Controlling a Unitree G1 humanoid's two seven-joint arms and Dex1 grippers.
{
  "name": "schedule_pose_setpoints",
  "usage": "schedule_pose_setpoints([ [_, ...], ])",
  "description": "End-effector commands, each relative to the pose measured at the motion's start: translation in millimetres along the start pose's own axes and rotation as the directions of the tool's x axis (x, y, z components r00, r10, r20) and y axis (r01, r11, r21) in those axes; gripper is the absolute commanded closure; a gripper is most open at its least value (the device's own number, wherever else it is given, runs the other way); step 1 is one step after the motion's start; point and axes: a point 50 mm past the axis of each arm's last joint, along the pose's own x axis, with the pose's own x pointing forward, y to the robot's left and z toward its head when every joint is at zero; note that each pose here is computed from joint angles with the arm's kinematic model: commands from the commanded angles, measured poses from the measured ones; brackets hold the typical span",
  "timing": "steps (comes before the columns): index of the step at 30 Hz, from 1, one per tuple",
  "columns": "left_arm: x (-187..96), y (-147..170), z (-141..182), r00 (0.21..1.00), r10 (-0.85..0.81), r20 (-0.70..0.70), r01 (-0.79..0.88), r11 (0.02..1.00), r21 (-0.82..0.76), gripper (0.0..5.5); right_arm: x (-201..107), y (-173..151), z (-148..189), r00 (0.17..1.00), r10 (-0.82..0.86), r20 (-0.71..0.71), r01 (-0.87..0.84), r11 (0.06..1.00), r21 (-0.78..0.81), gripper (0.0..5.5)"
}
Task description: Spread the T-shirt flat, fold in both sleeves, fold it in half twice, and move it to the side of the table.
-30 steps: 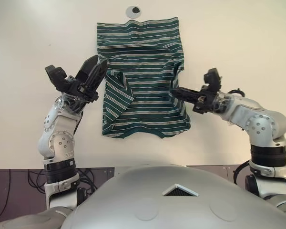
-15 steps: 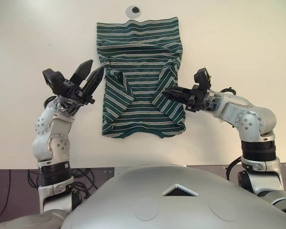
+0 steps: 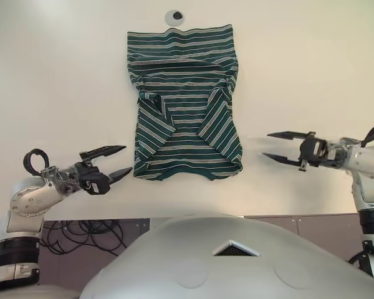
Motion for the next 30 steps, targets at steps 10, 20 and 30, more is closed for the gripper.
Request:
schedule_pose_setpoints([
  [10,25.3,-44.2,-8.9,0.955,-0.295,0.004,0.295,0.955,0.019,1.62,42.0,30.4,1.4,0.979,0.201,0.039,-0.177,0.926,-0.333,2.25],
  [20,31.9,-55.5,-4.7,0.929,-0.365,0.054,0.364,0.931,0.039,3.03,63.4,26.0,2.1,0.971,0.234,0.046,-0.197,0.897,-0.395,2.88],
  [30,33.0,-54.2,-7.1,0.915,-0.403,0.034,0.399,0.913,0.081,4.45,66.1,30.9,1.0,0.960,0.275,0.042,-0.237,0.888,-0.394,4.67],
])
